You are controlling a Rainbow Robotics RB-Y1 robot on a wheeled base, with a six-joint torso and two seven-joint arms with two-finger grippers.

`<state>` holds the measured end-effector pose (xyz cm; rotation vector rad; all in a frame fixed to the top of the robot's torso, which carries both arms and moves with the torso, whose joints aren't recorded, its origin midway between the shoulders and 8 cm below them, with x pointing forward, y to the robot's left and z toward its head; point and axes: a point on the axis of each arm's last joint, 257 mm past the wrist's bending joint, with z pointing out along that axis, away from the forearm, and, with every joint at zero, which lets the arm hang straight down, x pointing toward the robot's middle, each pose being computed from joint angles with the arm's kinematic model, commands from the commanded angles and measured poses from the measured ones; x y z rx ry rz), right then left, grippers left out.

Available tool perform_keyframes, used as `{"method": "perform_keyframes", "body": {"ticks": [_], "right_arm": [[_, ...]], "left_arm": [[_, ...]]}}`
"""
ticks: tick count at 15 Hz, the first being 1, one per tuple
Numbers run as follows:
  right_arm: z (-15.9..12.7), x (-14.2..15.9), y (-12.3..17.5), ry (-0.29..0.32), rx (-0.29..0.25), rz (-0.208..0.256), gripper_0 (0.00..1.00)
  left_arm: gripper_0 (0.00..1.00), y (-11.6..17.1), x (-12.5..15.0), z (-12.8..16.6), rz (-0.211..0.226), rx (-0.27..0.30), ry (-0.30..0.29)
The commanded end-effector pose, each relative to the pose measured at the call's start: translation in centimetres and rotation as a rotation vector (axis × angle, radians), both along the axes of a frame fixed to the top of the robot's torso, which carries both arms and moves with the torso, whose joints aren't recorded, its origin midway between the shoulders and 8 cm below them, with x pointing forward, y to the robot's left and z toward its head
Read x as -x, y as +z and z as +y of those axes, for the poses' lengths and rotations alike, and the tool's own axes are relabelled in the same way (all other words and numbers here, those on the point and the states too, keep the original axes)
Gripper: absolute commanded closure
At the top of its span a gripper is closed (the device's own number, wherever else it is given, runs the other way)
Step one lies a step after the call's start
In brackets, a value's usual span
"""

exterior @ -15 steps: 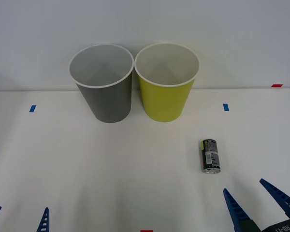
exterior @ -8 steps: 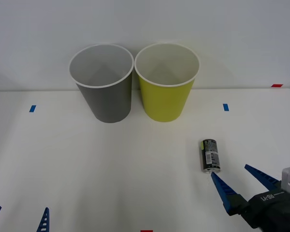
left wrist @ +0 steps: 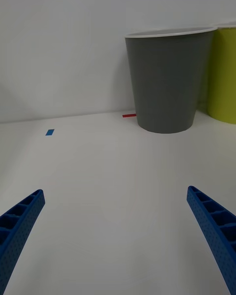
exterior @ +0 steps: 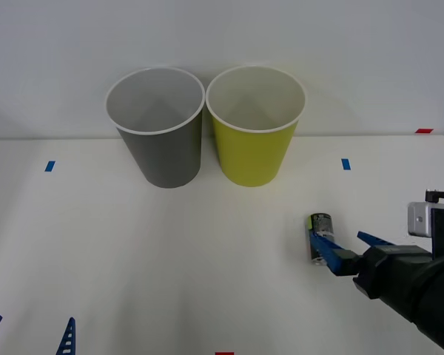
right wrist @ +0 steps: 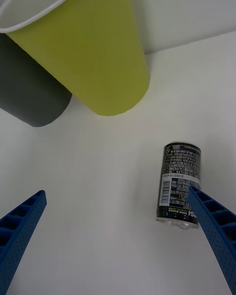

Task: Put cans in the gray bin and PET bottles in the light green bin.

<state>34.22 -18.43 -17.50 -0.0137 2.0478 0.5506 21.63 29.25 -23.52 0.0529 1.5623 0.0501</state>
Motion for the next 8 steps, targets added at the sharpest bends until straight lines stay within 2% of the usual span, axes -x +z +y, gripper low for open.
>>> {"method": "perform_keyframes", "body": {"ticks": [1, 2, 4, 5, 6, 8], "right_arm": [[-1.6, -2.0, 0.3, -0.073, 0.061, 0.057, 0.0], [-2.0, -2.2, 0.1, -0.097, 0.069, 0.085, 0.0], [-2.4, -2.4, -0.4, -0.135, 0.078, 0.172, 0.0], [-2.6, -2.3, -0.7, -0.138, 0.106, 0.209, 0.0], [-2.6, -1.9, -1.0, -0.132, 0.147, 0.267, 0.0], [-2.6, -1.7, -1.7, -0.115, 0.183, 0.355, 0.0]], "left_arm": [[0.0, 0.0, 0.0, 0.0, 0.0, 0.0, 0.0], [0.0, 0.0, 0.0, 0.0, 0.0, 0.0, 0.0], [0.0, 0.0, 0.0, 0.0, 0.0, 0.0, 0.0], [0.0, 0.0, 0.0, 0.0, 0.0, 0.0, 0.0], [0.0, 0.0, 0.0, 0.0, 0.0, 0.0, 0.0], [0.0, 0.0, 0.0, 0.0, 0.0, 0.0, 0.0]]}}
